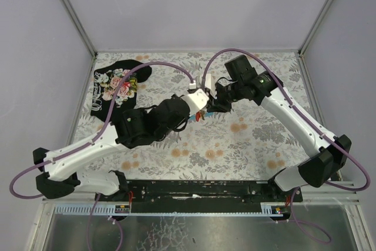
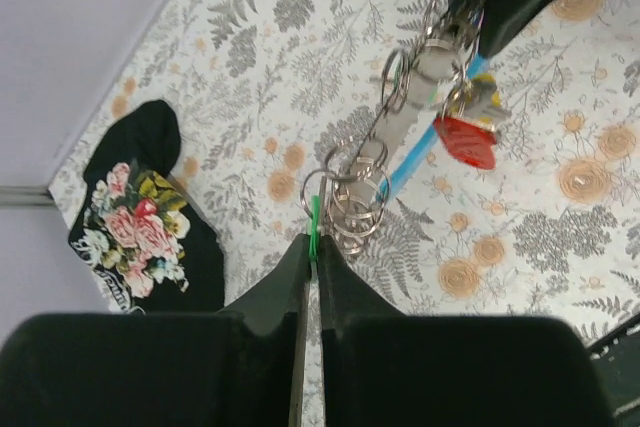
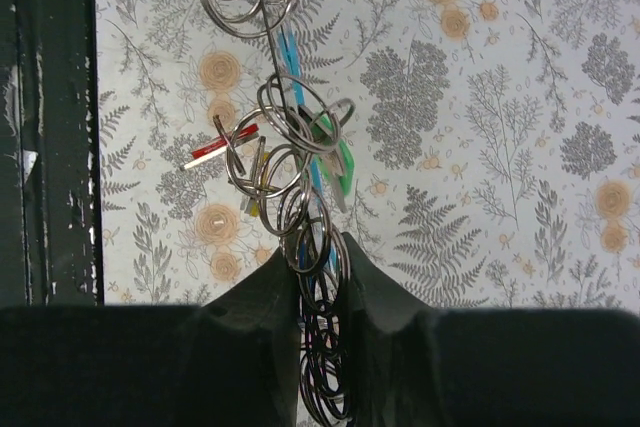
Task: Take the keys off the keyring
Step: Remove the key from the keyring.
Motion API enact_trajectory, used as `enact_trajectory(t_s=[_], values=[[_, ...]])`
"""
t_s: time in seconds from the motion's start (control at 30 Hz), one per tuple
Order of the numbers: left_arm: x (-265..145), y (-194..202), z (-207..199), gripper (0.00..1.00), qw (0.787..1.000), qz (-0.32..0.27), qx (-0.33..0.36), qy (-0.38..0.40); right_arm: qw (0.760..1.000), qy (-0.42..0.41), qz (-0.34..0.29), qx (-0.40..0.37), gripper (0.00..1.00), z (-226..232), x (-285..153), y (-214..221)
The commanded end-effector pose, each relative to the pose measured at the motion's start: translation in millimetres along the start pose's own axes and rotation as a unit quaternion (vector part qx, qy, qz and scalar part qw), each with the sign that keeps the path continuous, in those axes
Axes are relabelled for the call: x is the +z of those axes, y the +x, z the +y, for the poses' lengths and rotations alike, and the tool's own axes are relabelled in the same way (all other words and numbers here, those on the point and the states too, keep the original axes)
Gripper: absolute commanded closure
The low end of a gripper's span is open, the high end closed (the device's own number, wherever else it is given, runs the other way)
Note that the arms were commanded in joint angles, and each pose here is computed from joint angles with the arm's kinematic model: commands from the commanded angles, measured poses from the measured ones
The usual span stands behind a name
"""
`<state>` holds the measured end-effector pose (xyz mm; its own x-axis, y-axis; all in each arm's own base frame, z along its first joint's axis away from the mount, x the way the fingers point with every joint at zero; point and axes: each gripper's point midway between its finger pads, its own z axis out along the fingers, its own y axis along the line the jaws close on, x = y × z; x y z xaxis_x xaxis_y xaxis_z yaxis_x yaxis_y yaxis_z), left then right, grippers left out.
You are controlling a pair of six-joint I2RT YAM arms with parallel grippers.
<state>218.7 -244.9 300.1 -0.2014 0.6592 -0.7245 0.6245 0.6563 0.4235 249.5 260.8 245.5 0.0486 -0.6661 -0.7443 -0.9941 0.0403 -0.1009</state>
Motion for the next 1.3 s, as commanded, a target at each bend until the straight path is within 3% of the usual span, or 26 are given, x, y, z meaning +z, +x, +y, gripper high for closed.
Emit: enact_trajectory(t_s=[0.0,0.3,0.47,0.8,1.27], values=[[-19.8,-0.4,-8.4,1.00,0.996,-0.051,-0.065,0.038,0.997,0.062,-0.032,-0.012,0.87,-25.9,-10.8,-14.8],[-22.1,-0.2,-13.2,1.00,0.994,-0.080,-0.053,0.057,0.998,0.019,-0.054,-0.038,0.88,-13.4,-7.5,-22.0],[-17.7,-4.1,-16.4,1.00,0.990,-0.086,-0.097,0.058,0.997,0.031,-0.059,-0.034,0.88,-16.5,-7.0,-22.3],[-3.9,-5.1,-30.3,1.00,0.948,-0.167,-0.259,0.081,0.996,0.012,-0.084,-0.023,0.84,-10.8,2.0,-25.7],[31.6,0.4,-28.5,1.00,0.903,-0.233,-0.345,0.101,0.995,-0.042,-0.081,0.044,0.68,-4.8,32.5,1.3]])
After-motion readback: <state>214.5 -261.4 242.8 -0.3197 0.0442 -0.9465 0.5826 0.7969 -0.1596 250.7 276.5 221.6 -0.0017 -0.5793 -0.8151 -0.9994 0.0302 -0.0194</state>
